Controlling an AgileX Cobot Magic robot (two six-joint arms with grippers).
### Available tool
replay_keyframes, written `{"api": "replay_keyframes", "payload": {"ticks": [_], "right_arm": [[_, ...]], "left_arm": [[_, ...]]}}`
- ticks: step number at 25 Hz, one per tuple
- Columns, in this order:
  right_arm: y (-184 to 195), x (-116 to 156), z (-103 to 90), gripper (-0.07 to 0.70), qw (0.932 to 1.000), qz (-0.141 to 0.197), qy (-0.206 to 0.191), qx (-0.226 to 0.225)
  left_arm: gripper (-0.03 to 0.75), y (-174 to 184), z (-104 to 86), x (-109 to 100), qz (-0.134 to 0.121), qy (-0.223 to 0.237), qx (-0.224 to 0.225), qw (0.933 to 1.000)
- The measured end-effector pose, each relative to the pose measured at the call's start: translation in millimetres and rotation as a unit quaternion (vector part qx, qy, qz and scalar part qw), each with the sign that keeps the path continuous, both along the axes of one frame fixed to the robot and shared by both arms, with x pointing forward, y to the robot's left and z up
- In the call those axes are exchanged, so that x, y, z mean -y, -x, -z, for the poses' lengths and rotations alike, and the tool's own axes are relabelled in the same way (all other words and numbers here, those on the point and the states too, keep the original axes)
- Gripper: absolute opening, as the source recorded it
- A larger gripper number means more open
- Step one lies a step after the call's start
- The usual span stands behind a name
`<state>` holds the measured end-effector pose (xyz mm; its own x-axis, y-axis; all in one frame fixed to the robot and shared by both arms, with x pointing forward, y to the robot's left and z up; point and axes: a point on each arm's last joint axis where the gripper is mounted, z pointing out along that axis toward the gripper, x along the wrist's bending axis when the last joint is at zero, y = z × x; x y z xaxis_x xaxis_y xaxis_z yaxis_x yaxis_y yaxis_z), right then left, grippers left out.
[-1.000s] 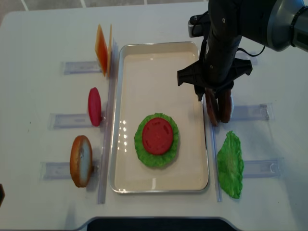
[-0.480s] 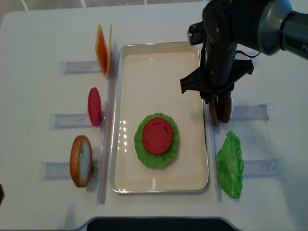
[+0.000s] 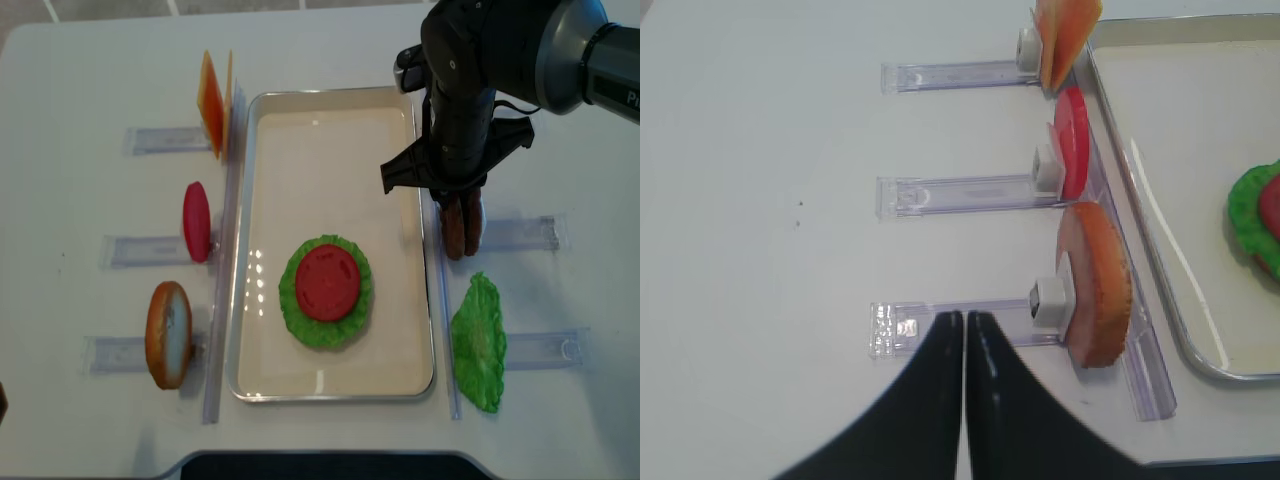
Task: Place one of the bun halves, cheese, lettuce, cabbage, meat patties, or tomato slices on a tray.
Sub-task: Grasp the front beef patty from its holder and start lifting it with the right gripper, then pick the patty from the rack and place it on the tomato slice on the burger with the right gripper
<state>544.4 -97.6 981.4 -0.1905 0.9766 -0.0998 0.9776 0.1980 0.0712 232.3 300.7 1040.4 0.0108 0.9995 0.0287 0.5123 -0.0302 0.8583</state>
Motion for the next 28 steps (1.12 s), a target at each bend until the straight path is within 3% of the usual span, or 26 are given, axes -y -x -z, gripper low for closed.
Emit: {"api": "replay_keyframes", "payload": {"ticks": [5,10,15,23,28], "right_arm": [[3,0,-9.3,0.135,0.9999,0.008,-0.002,-0.010],[2,-1,-40.0,0.135,0.9996,0.012,-0.023,0.015],[9,-1,-70.8,0.135,0.9968,0.017,-0.068,0.040],[32,2,-107.4,0.135,0.9894,0.004,-0.135,0.052],[49,2,-111.3,0.135,0.9770,0.002,-0.204,0.061]], "left_arm": [[-0.001,0,0.0,0,0.000,0.000,0.000,1.0000],[-0.001,0,0.0,0,0.000,0.000,0.000,1.0000],[-0.001,0,0.0,0,0.000,0.000,0.000,1.0000],[-0.001,0,0.0,0,0.000,0.000,0.000,1.0000],[-0.001,0,0.0,0,0.000,0.000,0.000,1.0000]]}}
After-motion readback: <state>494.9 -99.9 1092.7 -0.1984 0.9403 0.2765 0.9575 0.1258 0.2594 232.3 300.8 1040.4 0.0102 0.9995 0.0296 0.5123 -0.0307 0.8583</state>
